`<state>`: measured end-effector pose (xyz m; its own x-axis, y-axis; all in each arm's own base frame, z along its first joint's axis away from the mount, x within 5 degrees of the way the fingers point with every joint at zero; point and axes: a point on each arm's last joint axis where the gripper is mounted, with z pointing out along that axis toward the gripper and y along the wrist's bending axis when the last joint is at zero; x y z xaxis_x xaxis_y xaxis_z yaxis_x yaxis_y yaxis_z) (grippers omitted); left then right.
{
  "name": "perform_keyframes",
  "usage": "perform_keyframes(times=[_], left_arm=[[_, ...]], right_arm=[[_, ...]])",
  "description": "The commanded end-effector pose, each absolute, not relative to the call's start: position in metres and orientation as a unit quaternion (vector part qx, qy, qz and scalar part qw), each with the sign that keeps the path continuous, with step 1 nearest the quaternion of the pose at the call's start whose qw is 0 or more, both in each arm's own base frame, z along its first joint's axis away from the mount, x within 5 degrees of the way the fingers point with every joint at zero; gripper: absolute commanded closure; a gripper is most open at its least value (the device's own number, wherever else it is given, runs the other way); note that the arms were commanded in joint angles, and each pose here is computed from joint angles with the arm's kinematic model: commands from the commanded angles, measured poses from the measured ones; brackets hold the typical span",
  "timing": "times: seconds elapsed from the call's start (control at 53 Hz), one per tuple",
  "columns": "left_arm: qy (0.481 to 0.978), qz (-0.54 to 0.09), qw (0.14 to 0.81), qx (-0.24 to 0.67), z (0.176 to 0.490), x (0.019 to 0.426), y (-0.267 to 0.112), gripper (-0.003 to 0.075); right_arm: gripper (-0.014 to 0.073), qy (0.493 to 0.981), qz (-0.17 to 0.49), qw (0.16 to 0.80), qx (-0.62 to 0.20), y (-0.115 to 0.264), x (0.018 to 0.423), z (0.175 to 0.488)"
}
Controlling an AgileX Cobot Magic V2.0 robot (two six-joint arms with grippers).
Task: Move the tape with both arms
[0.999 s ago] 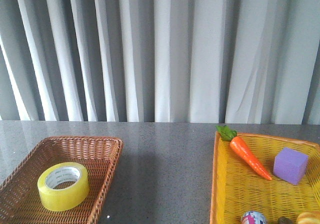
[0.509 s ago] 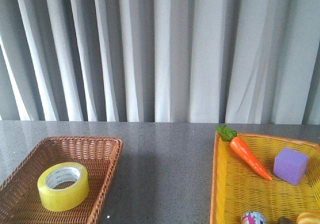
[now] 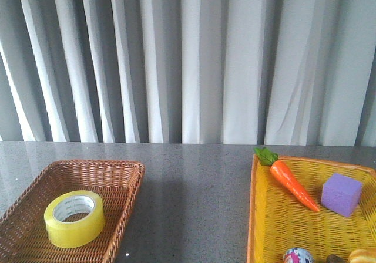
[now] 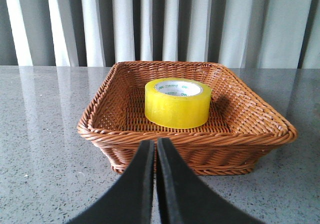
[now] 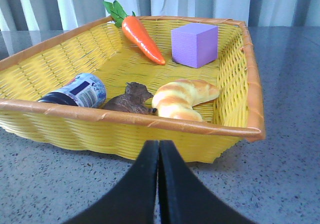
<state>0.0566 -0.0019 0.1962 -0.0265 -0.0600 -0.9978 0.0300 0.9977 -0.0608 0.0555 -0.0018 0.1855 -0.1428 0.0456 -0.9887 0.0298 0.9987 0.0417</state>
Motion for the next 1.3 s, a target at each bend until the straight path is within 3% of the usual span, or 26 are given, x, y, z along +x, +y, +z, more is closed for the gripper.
perform_keyframes(times=[0.0,0.528,1.282], left_arm=[[0.674,-0.039,0.738,-0.018,0.2123,0.054,-0.0015,0.0727],[0.674,-0.039,0.738,-0.018,0.2123,0.054,-0.0015,0.0727],[0.674,-0.039,0.738,-0.018,0.2123,0.054,-0.0015,0.0727]], right_arm=[[0.0603,0.724,0.002,0.69,0.015,-0.0014,0.0557,0.1914],[0.0603,0.695,0.009,0.719,0.017,-0.0008,0.0558,0.1989],[0.0603,0.695,0.006,0.719,0.015,-0.0008,0.0557,0.1992]])
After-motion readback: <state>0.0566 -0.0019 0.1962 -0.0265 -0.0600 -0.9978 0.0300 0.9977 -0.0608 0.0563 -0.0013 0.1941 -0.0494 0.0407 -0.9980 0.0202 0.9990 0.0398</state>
